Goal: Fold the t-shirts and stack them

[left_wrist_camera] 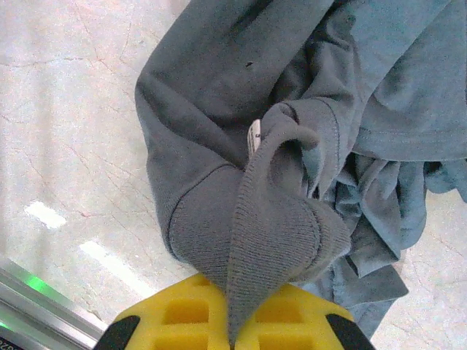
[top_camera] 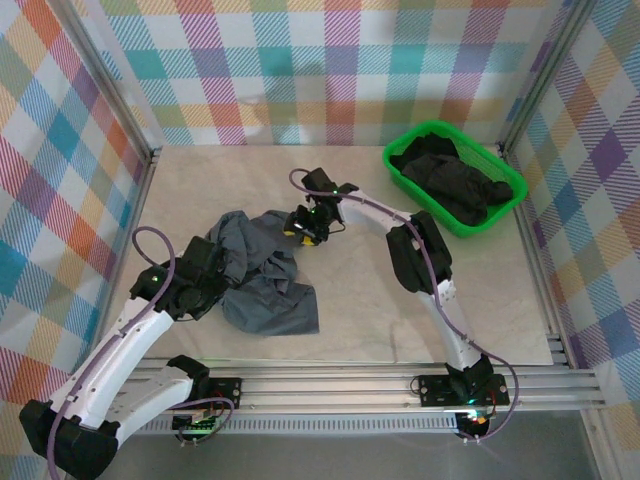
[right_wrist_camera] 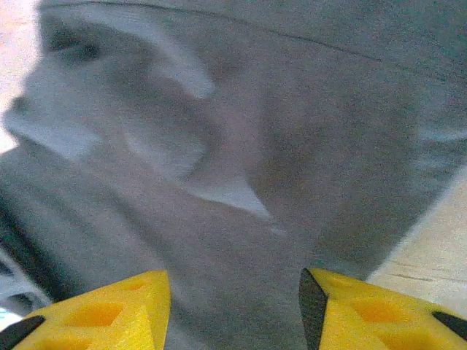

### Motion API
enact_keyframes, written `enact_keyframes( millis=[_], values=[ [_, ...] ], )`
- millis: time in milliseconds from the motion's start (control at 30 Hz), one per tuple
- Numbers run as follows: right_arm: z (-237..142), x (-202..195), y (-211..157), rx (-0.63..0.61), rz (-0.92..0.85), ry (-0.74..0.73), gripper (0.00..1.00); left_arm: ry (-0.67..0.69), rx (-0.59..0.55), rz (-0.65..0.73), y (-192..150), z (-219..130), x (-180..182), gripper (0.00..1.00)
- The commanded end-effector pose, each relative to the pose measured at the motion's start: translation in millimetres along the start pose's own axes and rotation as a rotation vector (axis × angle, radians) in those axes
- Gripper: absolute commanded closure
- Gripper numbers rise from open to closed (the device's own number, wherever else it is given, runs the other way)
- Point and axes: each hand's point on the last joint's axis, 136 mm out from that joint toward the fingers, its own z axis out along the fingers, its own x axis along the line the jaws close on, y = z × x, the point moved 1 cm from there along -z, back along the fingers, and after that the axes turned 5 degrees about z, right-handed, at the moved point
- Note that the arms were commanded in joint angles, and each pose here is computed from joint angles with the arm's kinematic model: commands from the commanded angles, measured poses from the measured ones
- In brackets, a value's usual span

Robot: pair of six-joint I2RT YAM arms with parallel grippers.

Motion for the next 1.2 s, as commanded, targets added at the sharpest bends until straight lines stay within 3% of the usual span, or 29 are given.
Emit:
enact_keyframes(
  millis=[0,300,567,700,767,833,1000,1167],
  values=[
    [-16.4,-3.3,-3.0,-0.037,0.045,-0.019,0.46,0.026,-0.018,0.022,6.5,-3.4,5.5,1.00],
    [3.8,-32.7,-15.4,0.033,0.171,-0.112,0.47,0.046,-0.021,0.049,14.0,-2.0,4.4,1.00],
    [6.4,-7.0,-31.7,0.066,0.324,0.016,0.46,0.043,-0.022,0.055,14.1,-0.8,4.3,1.00],
    [17.1,-1.5,-27.1,0.078,0.382,0.029,0.61,0.043,-0.030,0.053,15.8,-0.4,4.4,1.00],
    [14.1,-5.4,-15.2,0.032,0.406,0.026,0.84,0.045,-0.033,0.056,18.1,-0.7,4.0,1.00],
    [0.3,-11.7,4.9,-0.049,0.404,0.018,1.00,0.044,-0.041,0.060,22.0,-1.1,2.7,1.00],
    [-80.3,-13.6,72.2,-0.290,0.252,0.008,1.00,0.048,-0.060,0.055,38.6,-1.2,1.8,1.00],
    [-159.4,-2.9,95.4,-0.424,0.040,0.002,1.00,0.053,-0.088,0.056,61.2,-1.5,-0.9,1.00]
  ],
)
